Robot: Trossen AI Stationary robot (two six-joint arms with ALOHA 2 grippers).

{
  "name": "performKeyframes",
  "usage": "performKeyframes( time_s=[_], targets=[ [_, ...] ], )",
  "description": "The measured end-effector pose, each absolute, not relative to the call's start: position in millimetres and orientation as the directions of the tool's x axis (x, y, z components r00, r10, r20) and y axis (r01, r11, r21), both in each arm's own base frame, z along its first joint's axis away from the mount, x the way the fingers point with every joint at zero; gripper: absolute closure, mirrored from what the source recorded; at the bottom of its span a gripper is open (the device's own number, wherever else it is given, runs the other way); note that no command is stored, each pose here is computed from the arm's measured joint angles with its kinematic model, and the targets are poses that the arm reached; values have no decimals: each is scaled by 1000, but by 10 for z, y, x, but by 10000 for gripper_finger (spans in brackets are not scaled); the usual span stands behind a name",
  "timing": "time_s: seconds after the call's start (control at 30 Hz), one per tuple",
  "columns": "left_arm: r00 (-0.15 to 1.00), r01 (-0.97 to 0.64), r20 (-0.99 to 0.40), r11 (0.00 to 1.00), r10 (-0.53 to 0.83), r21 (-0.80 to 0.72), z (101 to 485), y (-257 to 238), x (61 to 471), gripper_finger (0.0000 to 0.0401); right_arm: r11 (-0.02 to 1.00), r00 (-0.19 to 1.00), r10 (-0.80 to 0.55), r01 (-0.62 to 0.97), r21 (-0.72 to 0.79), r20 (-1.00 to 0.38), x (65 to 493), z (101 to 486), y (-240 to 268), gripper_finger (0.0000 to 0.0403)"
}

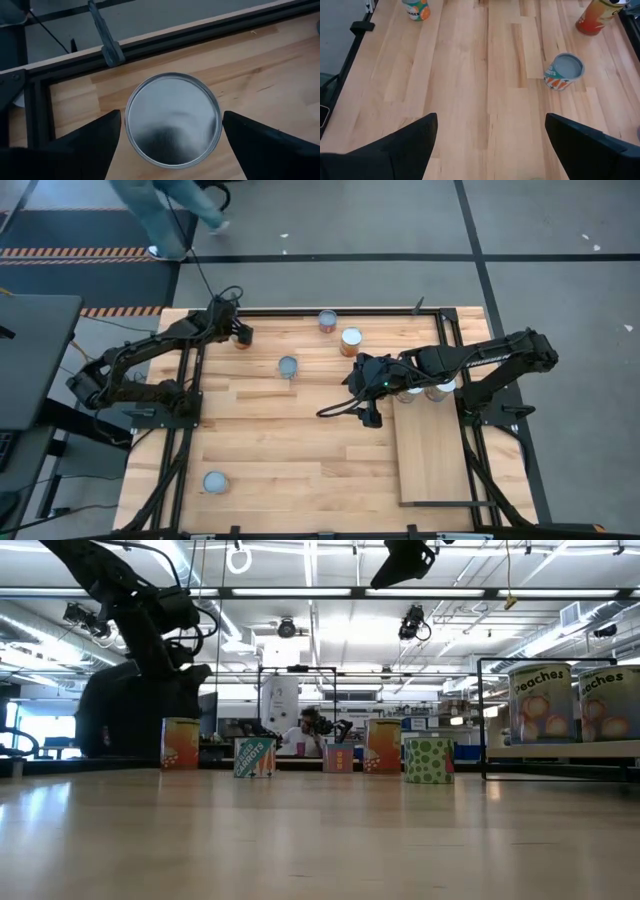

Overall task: Pick and place cans onto a shelf
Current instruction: Put left the canned corn on the shelf

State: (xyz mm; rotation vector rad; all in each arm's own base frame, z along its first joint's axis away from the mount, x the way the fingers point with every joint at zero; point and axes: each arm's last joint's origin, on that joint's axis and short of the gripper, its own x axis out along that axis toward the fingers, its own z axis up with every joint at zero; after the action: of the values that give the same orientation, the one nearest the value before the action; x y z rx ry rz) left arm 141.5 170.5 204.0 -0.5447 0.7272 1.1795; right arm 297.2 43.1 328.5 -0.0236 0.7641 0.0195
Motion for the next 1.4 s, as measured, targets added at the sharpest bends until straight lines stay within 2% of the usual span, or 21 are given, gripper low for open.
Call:
performKeyframes(
  time_s=[0.17,0.37,0.77,0.9,1.03,1.1,1.2,1.4],
  targets=[
    [204,-955,-754,296,624,-13,2021,1701,1411,45,1000,722,10,-25,-12,-692,2972,3285,432,25],
    [199,-962,-745,272,637,-25,1795,1660,1353,45,1000,722,10,-22,-8,-692,2972,3286,432,25],
    [230,-961,-613,274,756,-22,1527,1610,1288,46,1000,723,10,-21,-8,-691,2972,3288,431,25],
    [245,-946,-608,323,755,19,1503,1577,1306,58,1000,722,9,-23,-11,-691,2972,3287,431,25],
    [296,-923,-567,382,769,36,1546,1570,1369,92,999,723,-2,-26,-31,-690,2973,3287,428,25],
    [348,-905,-540,426,766,21,1576,1559,1418,106,999,724,-15,-23,-46,-690,2972,3288,424,25],
    [414,-872,-533,489,738,0,1634,1496,1499,106,998,716,-38,-14,-69,-697,2924,3308,410,25],
    [605,-729,-494,684,625,-28,2080,1122,1826,106,998,682,-41,-4,-60,-730,2703,3390,458,25]
  ],
)
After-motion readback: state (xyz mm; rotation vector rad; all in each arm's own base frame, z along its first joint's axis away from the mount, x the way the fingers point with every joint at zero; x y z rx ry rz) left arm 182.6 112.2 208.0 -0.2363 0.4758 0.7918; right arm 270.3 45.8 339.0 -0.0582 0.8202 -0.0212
